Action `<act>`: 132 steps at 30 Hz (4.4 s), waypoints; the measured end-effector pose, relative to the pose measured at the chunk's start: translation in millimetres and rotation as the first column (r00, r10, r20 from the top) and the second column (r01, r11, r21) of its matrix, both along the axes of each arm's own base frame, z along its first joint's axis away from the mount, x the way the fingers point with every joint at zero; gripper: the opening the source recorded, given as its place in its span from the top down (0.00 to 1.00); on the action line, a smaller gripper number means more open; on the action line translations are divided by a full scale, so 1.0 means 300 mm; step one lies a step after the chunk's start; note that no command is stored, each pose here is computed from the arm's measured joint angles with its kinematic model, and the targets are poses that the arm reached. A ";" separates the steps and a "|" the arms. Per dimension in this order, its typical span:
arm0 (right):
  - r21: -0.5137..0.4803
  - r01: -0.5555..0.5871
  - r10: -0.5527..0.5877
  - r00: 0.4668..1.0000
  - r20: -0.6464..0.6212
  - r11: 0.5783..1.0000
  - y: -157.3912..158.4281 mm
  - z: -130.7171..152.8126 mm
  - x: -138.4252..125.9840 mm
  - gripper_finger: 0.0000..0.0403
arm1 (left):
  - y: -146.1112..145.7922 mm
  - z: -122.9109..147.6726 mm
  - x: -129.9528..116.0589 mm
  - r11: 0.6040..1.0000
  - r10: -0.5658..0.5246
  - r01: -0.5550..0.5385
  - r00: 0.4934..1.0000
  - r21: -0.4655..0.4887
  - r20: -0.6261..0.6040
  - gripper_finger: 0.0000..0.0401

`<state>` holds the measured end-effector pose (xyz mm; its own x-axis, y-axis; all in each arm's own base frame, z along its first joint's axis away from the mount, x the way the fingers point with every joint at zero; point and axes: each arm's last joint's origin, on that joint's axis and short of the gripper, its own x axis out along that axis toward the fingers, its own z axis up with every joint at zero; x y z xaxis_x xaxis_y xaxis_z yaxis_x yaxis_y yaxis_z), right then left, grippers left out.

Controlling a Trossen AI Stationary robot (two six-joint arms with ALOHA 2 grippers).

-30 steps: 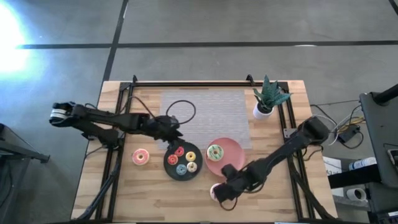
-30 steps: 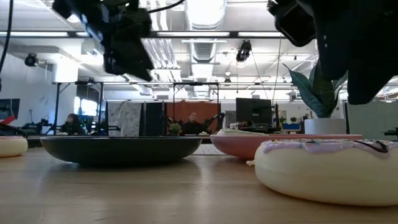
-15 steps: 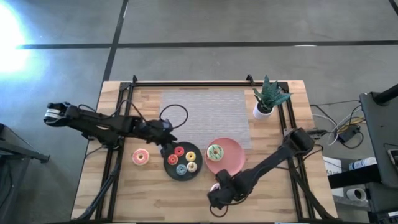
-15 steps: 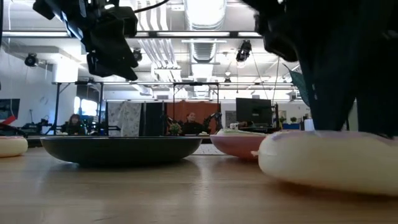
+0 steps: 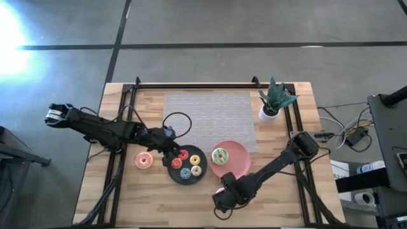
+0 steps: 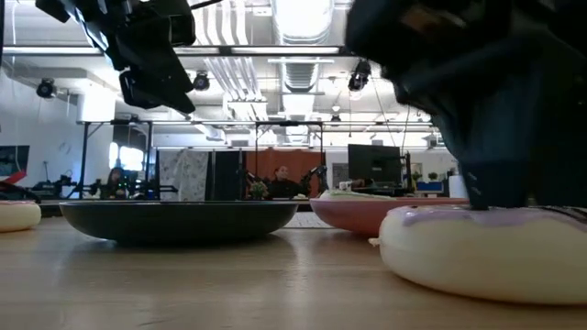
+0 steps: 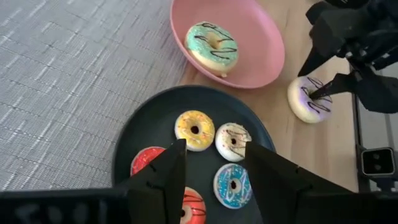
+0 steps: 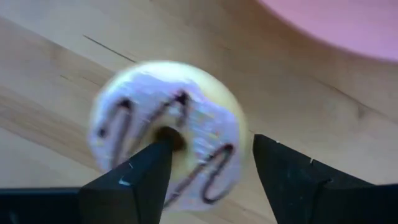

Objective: Pick & Place donuts
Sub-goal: Put the big purple doughnut on the pink plate, then put the big pink doughnut on the pink plate

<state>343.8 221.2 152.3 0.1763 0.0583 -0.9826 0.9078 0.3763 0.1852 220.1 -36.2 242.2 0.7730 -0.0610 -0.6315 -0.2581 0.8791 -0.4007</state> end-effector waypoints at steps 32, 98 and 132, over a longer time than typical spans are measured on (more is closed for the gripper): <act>-0.153 -0.006 0.006 1.000 0.001 0.988 -0.533 0.121 -0.227 0.76 | 0.008 -0.049 -0.101 0.991 0.131 -0.134 0.948 0.009 -0.292 0.66; -0.343 -0.053 0.102 0.987 0.125 0.938 -0.579 0.227 -0.151 0.30 | -0.204 -0.209 -0.214 0.976 0.214 -0.135 0.710 0.168 -0.672 0.65; -0.339 -0.043 0.092 0.987 0.130 0.940 -0.579 0.227 -0.151 0.32 | -0.209 -0.304 -0.224 0.976 0.213 -0.168 0.620 0.137 -0.755 0.48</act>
<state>298.6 47.4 220.3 0.3222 -0.2527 -0.9123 0.8516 0.4983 0.1627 152.9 -99.0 151.2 0.0060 0.0786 -0.9969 -0.6151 0.7863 0.0583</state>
